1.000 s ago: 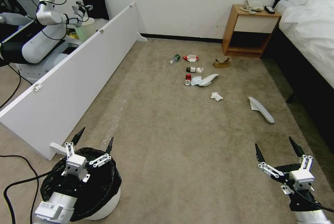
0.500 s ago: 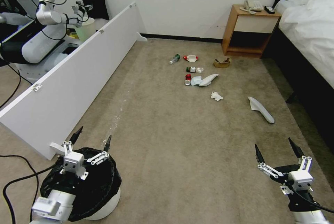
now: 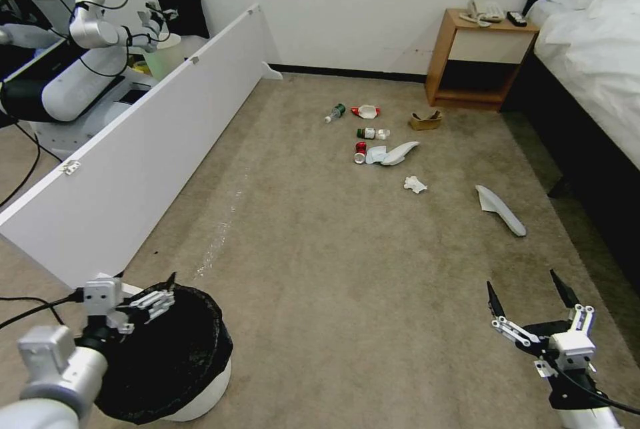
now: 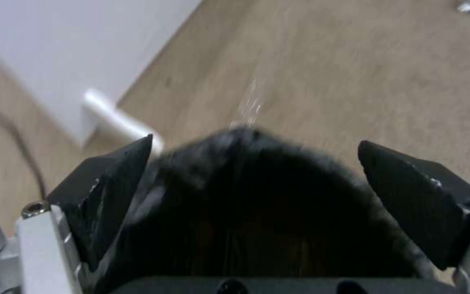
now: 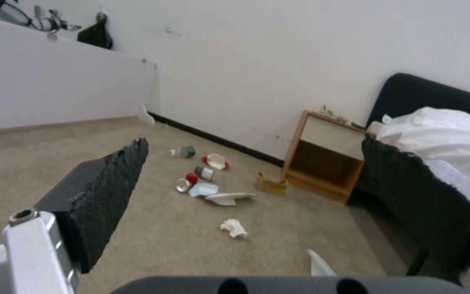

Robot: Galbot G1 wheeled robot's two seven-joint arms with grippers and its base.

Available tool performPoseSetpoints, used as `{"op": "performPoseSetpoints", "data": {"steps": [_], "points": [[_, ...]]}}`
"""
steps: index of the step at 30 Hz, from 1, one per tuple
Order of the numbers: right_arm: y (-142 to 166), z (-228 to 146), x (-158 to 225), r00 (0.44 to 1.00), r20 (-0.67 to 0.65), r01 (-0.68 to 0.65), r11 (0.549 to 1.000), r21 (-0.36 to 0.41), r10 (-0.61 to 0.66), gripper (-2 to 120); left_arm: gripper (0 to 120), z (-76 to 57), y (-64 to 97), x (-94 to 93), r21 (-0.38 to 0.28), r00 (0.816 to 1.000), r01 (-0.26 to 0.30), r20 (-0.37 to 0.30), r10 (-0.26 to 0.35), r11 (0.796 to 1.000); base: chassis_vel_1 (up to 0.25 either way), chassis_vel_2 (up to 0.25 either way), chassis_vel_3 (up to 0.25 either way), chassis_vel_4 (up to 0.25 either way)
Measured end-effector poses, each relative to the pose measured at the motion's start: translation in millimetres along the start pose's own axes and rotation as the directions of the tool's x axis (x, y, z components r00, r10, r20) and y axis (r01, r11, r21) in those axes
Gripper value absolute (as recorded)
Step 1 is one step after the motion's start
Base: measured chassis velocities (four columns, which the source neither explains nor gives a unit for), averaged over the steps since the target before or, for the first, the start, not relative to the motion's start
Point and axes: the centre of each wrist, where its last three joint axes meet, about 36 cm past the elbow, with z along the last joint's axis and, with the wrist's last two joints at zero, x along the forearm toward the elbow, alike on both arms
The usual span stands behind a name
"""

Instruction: Pick up the trash bin and place the garbage on the floor into it.

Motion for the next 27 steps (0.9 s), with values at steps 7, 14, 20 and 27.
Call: {"op": "performPoseSetpoints", "data": {"steps": [7,14,20,27], "points": [[4,6,2,1.000,-0.007,-0.001,1.000,-0.011,0.001,100,100,-12.1,16.9,-14.7,0.006,0.995,0.065,-0.082,-0.064,0.998,0.000,0.000,0.000,0.000],[8,13,4,1.000,-0.010,-0.012,1.000,-0.020,0.012,100,100,-33.5,17.8,-30.0,0.033,0.990,0.095,-0.109,-0.091,0.995,0.000,0.000,0.000,0.000],[10,18,6,1.000,-0.014,-0.019,1.000,-0.024,0.018,100,100,-45.0,19.6,-38.7,0.045,0.983,0.140,-0.124,-0.134,0.989,0.000,0.000,0.000,0.000],[11,24,6,0.999,-0.021,-0.028,0.999,-0.032,0.028,100,100,-40.8,26.5,-49.3,0.026,0.973,0.172,-0.160,-0.165,0.985,0.000,0.000,0.000,0.000]]}}
